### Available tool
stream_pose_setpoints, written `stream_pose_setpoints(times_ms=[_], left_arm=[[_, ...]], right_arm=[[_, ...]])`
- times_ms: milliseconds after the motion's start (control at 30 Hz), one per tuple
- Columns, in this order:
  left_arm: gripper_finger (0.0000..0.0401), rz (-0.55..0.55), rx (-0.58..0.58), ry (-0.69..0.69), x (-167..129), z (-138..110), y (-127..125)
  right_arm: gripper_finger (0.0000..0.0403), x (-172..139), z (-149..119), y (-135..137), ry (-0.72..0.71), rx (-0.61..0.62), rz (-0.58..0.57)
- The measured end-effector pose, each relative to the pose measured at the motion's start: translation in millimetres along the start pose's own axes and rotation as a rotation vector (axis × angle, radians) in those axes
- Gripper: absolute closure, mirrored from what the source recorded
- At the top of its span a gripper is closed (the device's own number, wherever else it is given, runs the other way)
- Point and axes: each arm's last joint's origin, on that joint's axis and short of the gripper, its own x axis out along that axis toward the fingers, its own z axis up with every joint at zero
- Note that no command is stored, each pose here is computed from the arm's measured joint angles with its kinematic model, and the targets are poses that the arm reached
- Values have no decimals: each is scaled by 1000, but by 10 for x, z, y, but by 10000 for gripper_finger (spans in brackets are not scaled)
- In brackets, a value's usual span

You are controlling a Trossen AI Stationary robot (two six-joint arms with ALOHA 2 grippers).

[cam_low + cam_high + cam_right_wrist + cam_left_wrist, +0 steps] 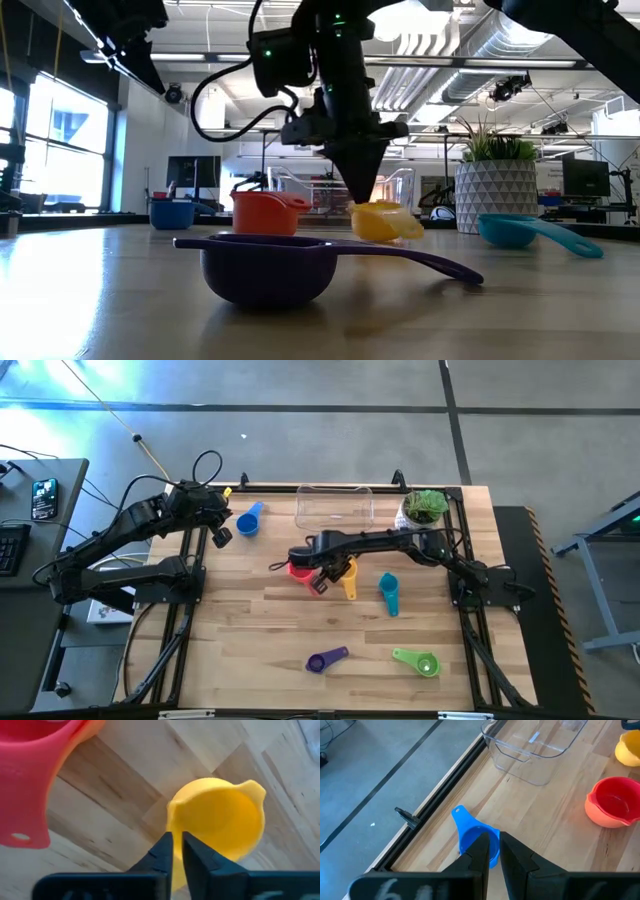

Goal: Nest measuring cups in basket
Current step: Remove the yellow measuring cup from the top of the red measuring cup, then stack the blue measuring cup on the top of the red measuring cup

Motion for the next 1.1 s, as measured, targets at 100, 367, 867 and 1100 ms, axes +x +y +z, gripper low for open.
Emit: stream_pose_setpoints(times_ms=[100,367,867,1100], left_arm=[[366,0,0,0,0,0,0],[366,3,-25,10,28,11,-3],[315,25,-59,166,431,101,16],[272,79,-235,242,744,132,168]], right_arm=[[335,0,-3,1,2,3,0],[304,-204,22,13,-24,24,44],[304,-1181,-33,-359,-393,60,37],[304,-1518,-81,-725,-498,36,-10]])
